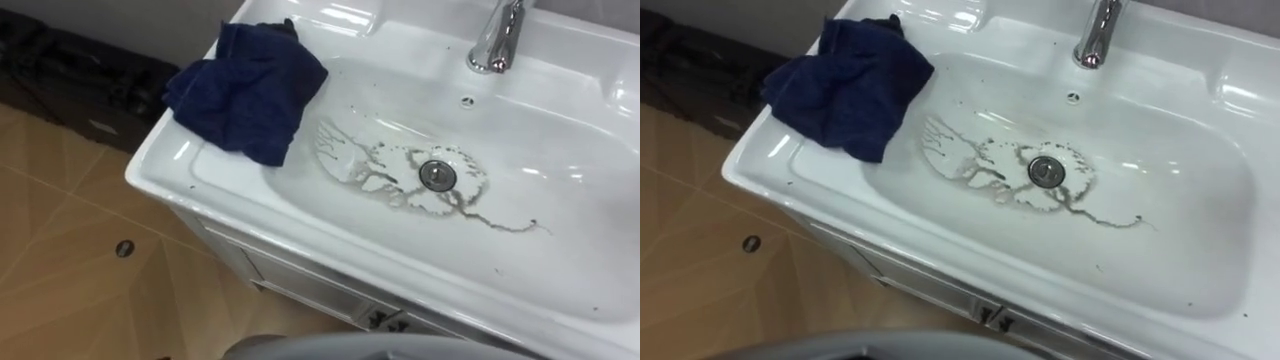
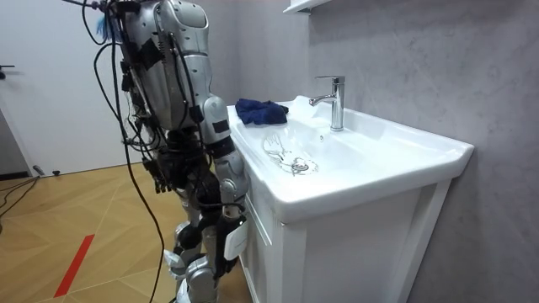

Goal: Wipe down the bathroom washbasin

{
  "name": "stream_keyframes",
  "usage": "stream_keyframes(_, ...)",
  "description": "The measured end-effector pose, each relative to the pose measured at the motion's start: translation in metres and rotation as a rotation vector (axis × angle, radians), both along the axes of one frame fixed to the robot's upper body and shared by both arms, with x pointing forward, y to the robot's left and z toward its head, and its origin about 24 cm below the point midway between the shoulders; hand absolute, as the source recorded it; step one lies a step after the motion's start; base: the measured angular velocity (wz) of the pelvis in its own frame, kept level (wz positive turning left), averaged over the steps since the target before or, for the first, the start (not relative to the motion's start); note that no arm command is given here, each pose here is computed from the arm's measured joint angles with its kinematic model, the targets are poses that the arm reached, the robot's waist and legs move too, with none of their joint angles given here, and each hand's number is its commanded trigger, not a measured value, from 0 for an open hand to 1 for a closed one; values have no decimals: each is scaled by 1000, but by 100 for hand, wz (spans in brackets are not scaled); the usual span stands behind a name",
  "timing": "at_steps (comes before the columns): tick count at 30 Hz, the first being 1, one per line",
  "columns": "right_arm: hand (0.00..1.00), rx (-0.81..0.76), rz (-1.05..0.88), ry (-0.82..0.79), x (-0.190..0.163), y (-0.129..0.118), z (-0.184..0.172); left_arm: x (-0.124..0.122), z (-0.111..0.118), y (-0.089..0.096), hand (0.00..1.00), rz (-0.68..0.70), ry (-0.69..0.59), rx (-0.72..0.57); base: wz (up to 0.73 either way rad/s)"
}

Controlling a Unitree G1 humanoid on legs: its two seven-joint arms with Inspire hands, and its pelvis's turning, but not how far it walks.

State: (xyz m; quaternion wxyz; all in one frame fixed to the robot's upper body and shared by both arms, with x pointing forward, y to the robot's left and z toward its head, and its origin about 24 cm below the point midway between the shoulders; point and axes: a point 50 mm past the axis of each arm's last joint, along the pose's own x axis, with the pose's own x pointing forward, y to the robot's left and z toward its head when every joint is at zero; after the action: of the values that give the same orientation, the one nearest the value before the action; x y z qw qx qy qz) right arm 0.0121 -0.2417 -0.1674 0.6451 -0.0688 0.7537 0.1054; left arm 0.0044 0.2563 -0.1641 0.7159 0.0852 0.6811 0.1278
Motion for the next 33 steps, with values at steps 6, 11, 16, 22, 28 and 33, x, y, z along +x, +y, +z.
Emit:
stream_keyframes(6, 0, -10, 9, -23, -1, -3, 0, 5, 6, 17, 0, 140, -75, 112, 14)
stream_keyframes(11, 0, -25, 16, -44, -2, -12, 3, 26, 18, 35, 0, 220, -212, 251, 15)
stream_keyframes(16, 0, -35, 13, -65, -2, -17, 4, 57, 39, 54, 0, 303, -409, 391, 6)
stream_keyframes(22, 0, -35, -5, -75, -9, -18, 4, 96, 86, 85, 0, 355, -697, 618, -1)
stream_keyframes(28, 0, -29, -7, -87, -12, -18, 4, 119, 130, 99, 0, 429, -909, 775, -1)
stream_keyframes(33, 0, -22, 1, -108, -14, -20, 5, 136, 167, 104, 0, 439, -1108, 885, -1)
